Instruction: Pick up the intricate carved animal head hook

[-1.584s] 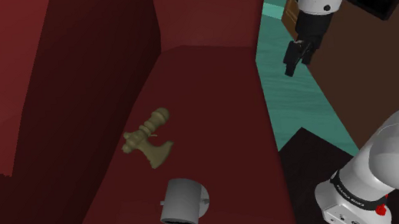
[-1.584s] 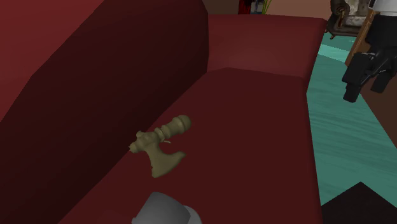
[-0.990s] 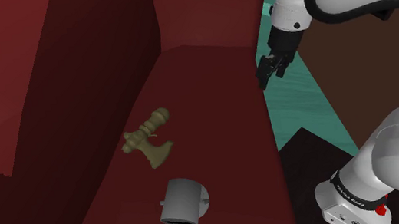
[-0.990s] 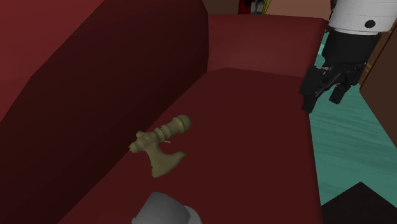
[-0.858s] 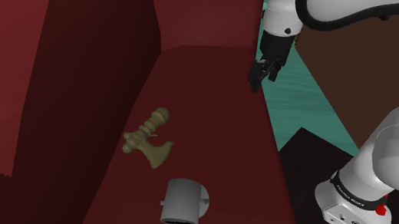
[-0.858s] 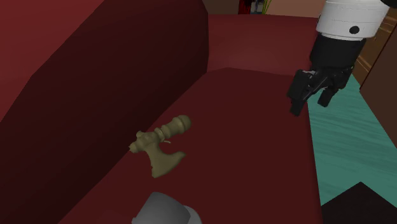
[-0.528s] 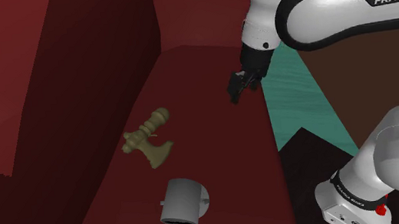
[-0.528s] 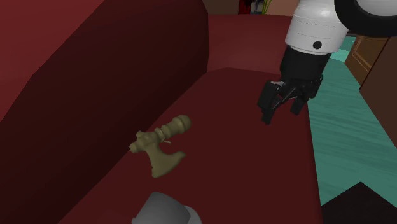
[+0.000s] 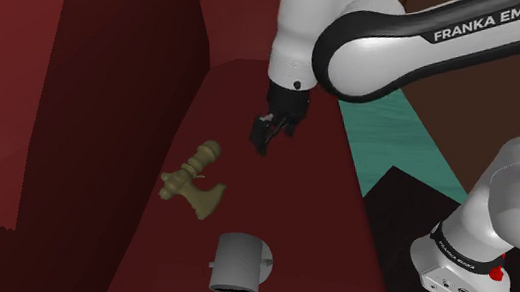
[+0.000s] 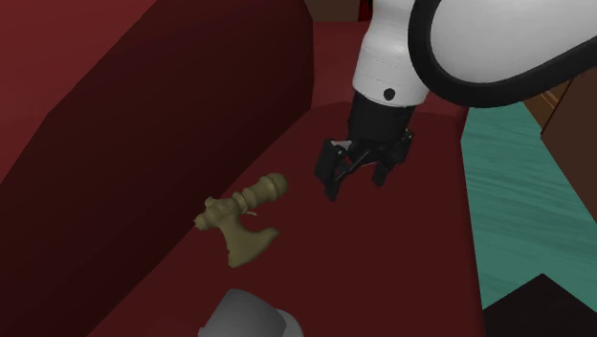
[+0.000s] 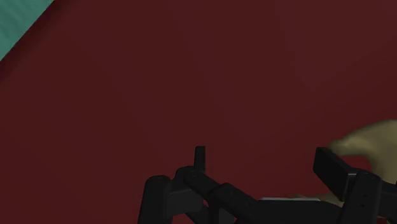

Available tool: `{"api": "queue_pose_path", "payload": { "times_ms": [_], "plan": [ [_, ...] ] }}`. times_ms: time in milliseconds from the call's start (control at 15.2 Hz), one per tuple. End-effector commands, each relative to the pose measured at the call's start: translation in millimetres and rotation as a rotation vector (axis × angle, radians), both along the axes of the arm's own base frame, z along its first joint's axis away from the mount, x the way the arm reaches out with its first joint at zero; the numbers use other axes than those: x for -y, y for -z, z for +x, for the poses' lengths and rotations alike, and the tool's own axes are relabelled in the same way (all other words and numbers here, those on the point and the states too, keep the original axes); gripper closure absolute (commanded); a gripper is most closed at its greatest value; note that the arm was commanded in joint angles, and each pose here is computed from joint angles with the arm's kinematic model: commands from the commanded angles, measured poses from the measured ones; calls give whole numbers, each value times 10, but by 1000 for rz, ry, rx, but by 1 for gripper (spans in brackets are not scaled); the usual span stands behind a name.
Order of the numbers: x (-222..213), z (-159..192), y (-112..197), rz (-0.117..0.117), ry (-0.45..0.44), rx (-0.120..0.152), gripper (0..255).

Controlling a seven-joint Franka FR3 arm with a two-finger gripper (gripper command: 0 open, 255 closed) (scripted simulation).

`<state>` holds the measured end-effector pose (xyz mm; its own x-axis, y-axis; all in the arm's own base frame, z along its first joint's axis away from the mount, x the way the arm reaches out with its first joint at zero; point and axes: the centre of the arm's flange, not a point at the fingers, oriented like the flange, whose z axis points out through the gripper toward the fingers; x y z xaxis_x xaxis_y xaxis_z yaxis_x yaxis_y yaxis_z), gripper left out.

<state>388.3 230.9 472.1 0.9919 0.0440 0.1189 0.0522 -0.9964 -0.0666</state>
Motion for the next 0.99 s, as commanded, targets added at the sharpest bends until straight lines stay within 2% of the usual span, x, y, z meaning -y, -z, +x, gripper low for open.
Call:
{"api": "queue_pose_path", "payload": {
  "times_ms": [0, 858, 924],
  "plan": [
    [-222, 60, 49, 12, -8, 16, 0],
    [-1729, 438, 294, 75, -64, 117, 0],
    [-1729, 438, 347, 75, -64, 117, 0]
  ]
}}
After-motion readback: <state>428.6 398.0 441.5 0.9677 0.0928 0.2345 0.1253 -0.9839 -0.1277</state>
